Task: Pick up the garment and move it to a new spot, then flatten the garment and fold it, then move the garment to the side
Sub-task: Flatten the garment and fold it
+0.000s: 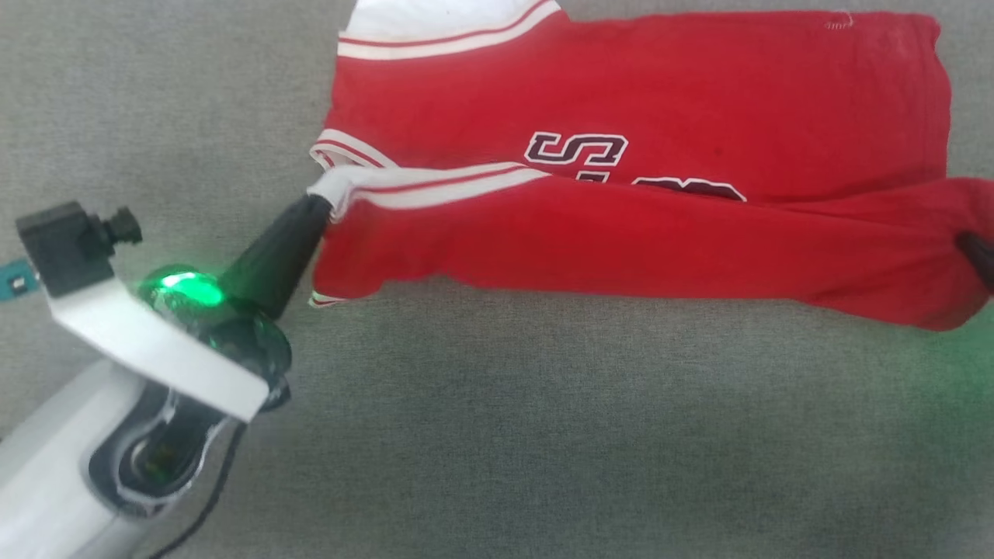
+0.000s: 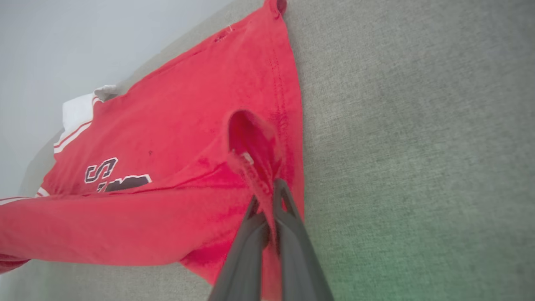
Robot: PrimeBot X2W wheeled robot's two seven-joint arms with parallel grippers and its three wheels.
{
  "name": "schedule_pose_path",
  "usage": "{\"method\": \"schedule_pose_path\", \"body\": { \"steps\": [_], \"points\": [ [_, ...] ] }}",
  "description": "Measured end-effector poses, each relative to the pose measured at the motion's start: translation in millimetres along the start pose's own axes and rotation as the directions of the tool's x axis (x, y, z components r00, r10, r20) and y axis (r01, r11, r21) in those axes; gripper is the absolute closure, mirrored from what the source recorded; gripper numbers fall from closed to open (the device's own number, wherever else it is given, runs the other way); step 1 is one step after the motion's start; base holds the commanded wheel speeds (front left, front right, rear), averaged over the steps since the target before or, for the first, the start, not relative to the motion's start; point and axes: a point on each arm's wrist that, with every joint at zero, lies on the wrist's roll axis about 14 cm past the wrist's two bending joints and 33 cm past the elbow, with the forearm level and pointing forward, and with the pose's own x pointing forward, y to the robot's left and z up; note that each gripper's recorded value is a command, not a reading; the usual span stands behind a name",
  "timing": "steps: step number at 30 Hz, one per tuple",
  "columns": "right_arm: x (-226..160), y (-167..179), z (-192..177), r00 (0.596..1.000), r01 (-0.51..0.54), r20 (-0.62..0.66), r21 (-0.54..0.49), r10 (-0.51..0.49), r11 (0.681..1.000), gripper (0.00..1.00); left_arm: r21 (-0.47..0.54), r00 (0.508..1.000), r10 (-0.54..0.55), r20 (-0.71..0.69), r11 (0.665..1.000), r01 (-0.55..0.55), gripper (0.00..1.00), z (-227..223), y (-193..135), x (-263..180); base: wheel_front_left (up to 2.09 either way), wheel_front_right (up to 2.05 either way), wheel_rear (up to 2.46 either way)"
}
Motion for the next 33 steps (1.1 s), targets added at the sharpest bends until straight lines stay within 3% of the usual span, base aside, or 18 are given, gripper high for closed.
{"method": "schedule_pose_path", "body": {
  "steps": [11, 12, 13, 14, 15, 20, 23, 27, 33],
  "points": [
    [26, -13, -17, 0.999, 0.048, -0.022, -0.047, -0.049, 0.998, 1.0, 0.087, 0.974, 0.178, -0.141, 0.982, -0.167, 0.98, -45, 76, 9, 0.0, 0.0, 0.0],
    [26, -12, -15, 0.999, 0.046, -0.01, -0.049, -0.047, 0.998, 0.93, 0.105, 0.971, 0.185, -0.15, 0.98, -0.171, 0.67, -46, 79, 8, 0.0, 0.0, 0.0],
    [26, -12, -15, 0.999, 0.046, -0.01, -0.049, -0.047, 0.998, 0.69, 0.105, 0.971, 0.185, -0.15, 0.98, -0.171, 0.12, -46, 79, 8, 0.0, 0.0, 0.0],
    [26, -11, -12, 0.999, 0.044, 0.005, -0.061, -0.044, 0.997, 0.51, 0.127, 0.969, 0.19, -0.158, 0.977, -0.171, 0.0, -46, 81, 7, 0.0, 0.0, 0.0],
    [23, -9, -2, 0.998, 0.044, 0.045, -0.086, -0.041, 0.995, 0.0, 0.179, 0.965, 0.198, -0.169, 0.969, -0.168, 0.0, -43, 84, 4, 0.0, 0.0, 0.0],
    [8, -5, 30, 0.985, 0.041, 0.17, -0.112, -0.022, 0.993, 0.0, 0.331, 0.968, 0.2, -0.153, 0.933, -0.14, 0.0, -11, 82, 2, 0.0, 0.0, 0.0],
    [0, 2, 46, 0.975, 0.025, 0.222, -0.13, 0.004, 0.991, 0.0, 0.434, 0.948, 0.236, -0.211, 0.892, -0.125, 0.0, 1, 86, -6, 0.0, 0.0, 0.0],
    [-8, 11, 55, 0.968, 0.006, 0.25, -0.147, 0.032, 0.989, 0.0, 0.478, 0.913, 0.279, -0.297, 0.871, -0.11, 0.0, 11, 80, -11, 0.0, 0.0, 0.0],
    [-10, 20, 55, 0.967, -0.016, 0.247, -0.162, 0.056, 0.987, 0.0, 0.378, 0.731, 0.321, -0.602, 0.921, -0.093, 0.0, -46, 66, -39, 0.0, 0.0, 0.0]
  ]
}}
